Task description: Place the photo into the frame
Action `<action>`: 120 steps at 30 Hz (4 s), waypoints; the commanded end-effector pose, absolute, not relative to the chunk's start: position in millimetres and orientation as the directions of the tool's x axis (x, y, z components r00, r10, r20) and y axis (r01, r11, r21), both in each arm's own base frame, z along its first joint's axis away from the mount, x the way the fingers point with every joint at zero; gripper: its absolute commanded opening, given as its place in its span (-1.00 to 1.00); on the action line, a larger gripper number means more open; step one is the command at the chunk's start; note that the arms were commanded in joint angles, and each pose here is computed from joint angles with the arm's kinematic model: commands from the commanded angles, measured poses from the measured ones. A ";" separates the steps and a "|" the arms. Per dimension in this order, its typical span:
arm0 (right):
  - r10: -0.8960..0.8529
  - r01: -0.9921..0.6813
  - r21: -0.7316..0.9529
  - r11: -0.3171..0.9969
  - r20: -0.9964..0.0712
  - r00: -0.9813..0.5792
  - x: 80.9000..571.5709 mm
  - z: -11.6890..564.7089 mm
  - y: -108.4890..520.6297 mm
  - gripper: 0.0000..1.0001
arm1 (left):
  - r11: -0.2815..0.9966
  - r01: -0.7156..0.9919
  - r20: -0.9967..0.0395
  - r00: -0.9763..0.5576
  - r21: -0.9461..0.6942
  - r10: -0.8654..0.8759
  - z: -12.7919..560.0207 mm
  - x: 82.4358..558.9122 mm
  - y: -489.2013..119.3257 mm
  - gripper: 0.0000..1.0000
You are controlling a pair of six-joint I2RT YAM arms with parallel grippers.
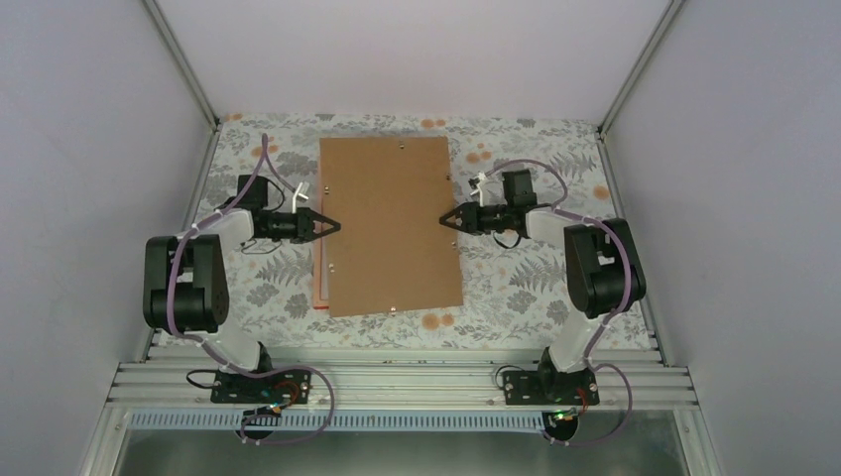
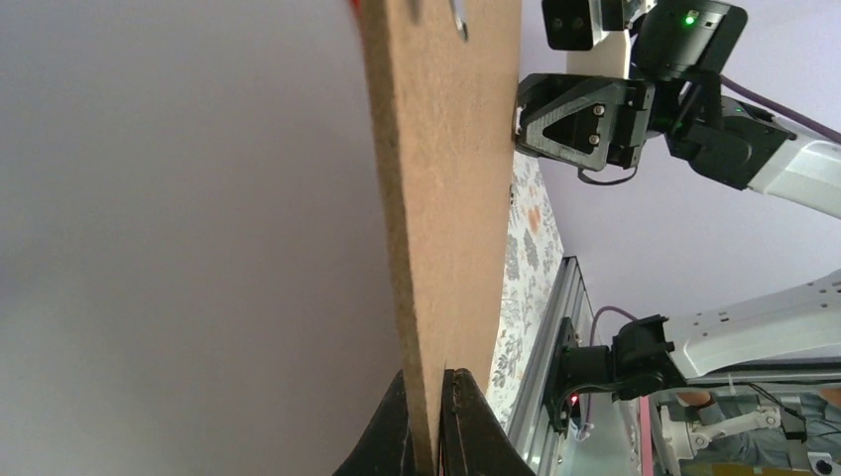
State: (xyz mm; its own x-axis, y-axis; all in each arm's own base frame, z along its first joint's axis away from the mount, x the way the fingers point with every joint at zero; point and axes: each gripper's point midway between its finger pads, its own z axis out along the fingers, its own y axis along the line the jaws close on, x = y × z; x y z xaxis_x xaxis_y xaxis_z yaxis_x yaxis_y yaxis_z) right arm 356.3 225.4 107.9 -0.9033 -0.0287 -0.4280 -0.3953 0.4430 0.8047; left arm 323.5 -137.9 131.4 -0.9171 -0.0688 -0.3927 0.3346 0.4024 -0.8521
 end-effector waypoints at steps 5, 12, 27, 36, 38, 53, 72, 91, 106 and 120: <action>-0.071 -0.451 0.770 0.452 -0.473 -0.878 366.2 107.4 245.2 -0.36 | 0.692 0.243 -0.392 -0.918 -0.680 -0.064 62.4 355.5 -95.8 -0.95; -0.074 -0.412 0.765 0.496 -0.435 -0.897 377.1 89.8 250.8 -0.35 | 0.730 0.195 -0.352 -0.934 -0.655 -0.065 41.9 363.3 -88.1 -0.90; -0.082 -0.393 0.702 0.594 -0.433 -0.898 388.3 99.4 240.2 0.06 | 0.825 0.180 -0.376 -0.926 -0.535 -0.043 50.9 373.5 -68.0 0.25; -0.169 -0.461 0.655 0.598 -0.459 -0.872 369.5 103.4 222.8 0.12 | 0.883 0.208 -0.525 -0.850 -0.420 -0.050 106.0 370.6 -50.2 0.41; -0.186 -0.478 0.661 0.578 -0.464 -0.866 356.6 105.2 222.4 0.12 | 0.899 0.219 -0.541 -0.840 -0.380 -0.024 108.6 365.9 -44.5 0.42; -0.389 -0.655 0.501 0.566 -0.538 -0.748 301.6 88.6 198.5 0.08 | 0.355 0.926 -0.548 -0.235 0.124 0.803 89.5 222.5 -105.8 0.45; -0.421 -0.662 0.469 0.585 -0.522 -0.742 301.0 82.9 192.2 0.08 | 0.410 0.798 -0.400 -0.234 0.442 0.886 60.0 247.9 -102.5 0.56; -0.393 -0.608 0.456 0.650 -0.483 -0.782 326.0 52.9 206.9 -0.61 | 0.792 0.609 -0.587 -0.628 0.038 0.511 88.9 315.0 -45.9 0.23; -0.460 -0.638 0.430 0.639 -0.451 -0.765 323.7 26.9 231.9 -0.84 | 0.897 0.440 -0.449 -0.811 -0.048 0.374 15.5 359.4 10.3 -0.07; -0.578 -0.708 0.339 0.620 -0.413 -0.704 307.8 33.1 249.1 -0.92 | 0.847 0.519 -0.429 -0.795 -0.116 0.429 4.6 323.0 -34.6 -0.18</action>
State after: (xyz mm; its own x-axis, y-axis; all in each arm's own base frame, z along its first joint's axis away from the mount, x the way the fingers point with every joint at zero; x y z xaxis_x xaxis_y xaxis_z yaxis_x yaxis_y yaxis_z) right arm 315.2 243.9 30.4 -0.7441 -0.5155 -0.4250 -0.6650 0.6325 0.3971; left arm 353.7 -8.1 16.3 -0.7731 0.4255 -0.4704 0.4877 0.8729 -0.0121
